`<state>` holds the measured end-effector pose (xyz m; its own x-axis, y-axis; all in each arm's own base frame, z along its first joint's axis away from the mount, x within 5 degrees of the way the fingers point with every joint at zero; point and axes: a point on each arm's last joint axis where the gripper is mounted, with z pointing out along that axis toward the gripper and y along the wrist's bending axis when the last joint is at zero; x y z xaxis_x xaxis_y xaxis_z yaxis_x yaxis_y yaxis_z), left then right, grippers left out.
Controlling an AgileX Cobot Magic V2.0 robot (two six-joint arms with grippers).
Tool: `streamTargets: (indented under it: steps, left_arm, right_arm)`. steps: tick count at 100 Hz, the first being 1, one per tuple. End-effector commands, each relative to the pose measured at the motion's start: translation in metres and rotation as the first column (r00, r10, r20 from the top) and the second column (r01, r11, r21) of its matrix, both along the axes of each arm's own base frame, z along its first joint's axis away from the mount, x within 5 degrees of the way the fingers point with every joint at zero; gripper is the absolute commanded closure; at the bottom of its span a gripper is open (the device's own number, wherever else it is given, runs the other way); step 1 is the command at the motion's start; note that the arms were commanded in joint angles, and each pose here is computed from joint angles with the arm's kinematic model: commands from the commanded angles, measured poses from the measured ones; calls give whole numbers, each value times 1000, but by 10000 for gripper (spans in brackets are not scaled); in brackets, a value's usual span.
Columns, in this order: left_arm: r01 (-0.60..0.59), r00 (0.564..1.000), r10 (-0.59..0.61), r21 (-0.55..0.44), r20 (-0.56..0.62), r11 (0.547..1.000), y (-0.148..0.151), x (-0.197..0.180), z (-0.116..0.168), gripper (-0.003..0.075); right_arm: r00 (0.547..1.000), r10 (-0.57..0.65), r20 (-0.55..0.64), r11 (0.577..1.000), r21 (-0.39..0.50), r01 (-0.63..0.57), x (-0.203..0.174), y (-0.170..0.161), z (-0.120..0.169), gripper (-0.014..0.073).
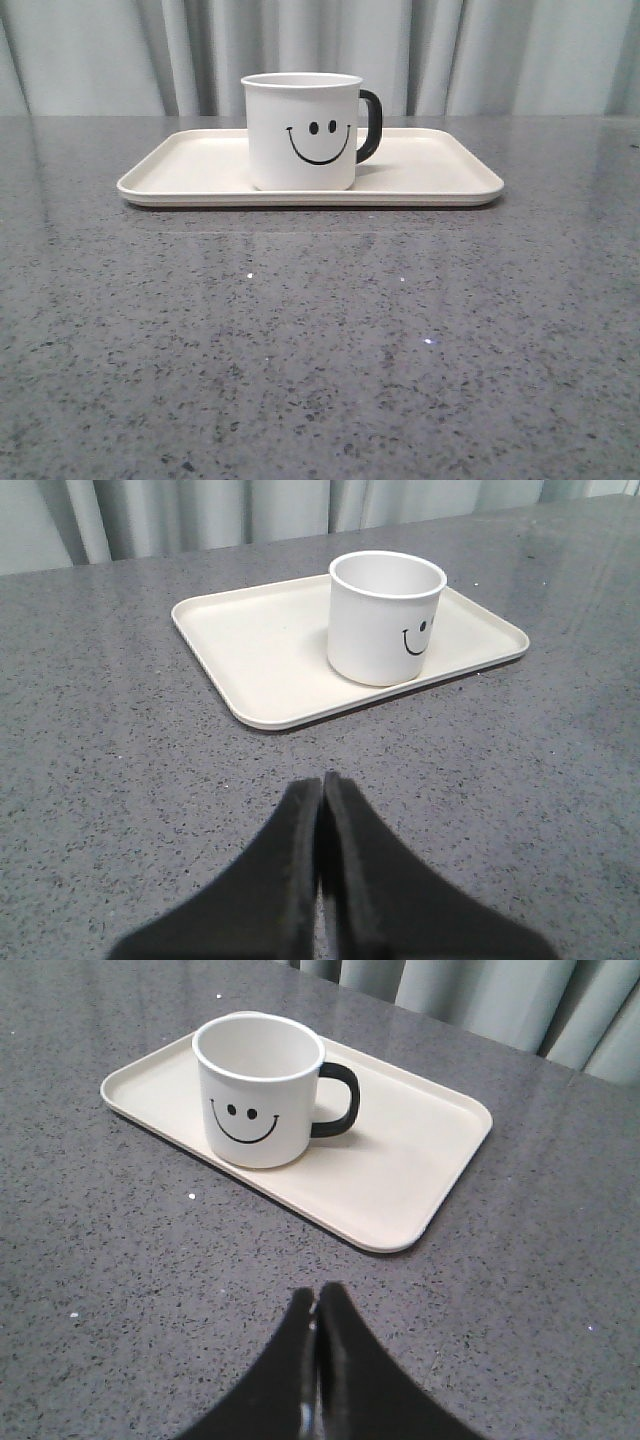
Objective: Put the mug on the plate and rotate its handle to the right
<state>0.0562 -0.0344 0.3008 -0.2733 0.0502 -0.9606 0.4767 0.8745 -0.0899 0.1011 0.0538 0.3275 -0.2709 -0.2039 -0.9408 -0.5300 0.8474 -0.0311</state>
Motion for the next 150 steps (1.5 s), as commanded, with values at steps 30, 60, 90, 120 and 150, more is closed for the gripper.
streamTargets:
  steps: [30,60,90,120,150]
  left_arm:
    - [3,997,1,-56,77,998,-1,1,14,739]
    - [3,997,1,-56,77,998,-1,1,14,739]
    - [-44,984,51,-43,169,998,4,2,8,739]
    - [-250,889,277,-120,365,961,19,7,-29,739]
    - [-390,821,405,-123,402,912,30,0,-68,739]
  right_arm:
    - [996,-34,79,998,54,30,1,-2,14,657]
    - [996,-34,79,998,54,30,1,-2,14,657]
    - [996,-34,79,998,54,30,1,-2,14,657]
    - [996,-34,79,998,54,30,1,-2,14,657]
    - [996,-34,79,998,54,30,1,-2,14,657]
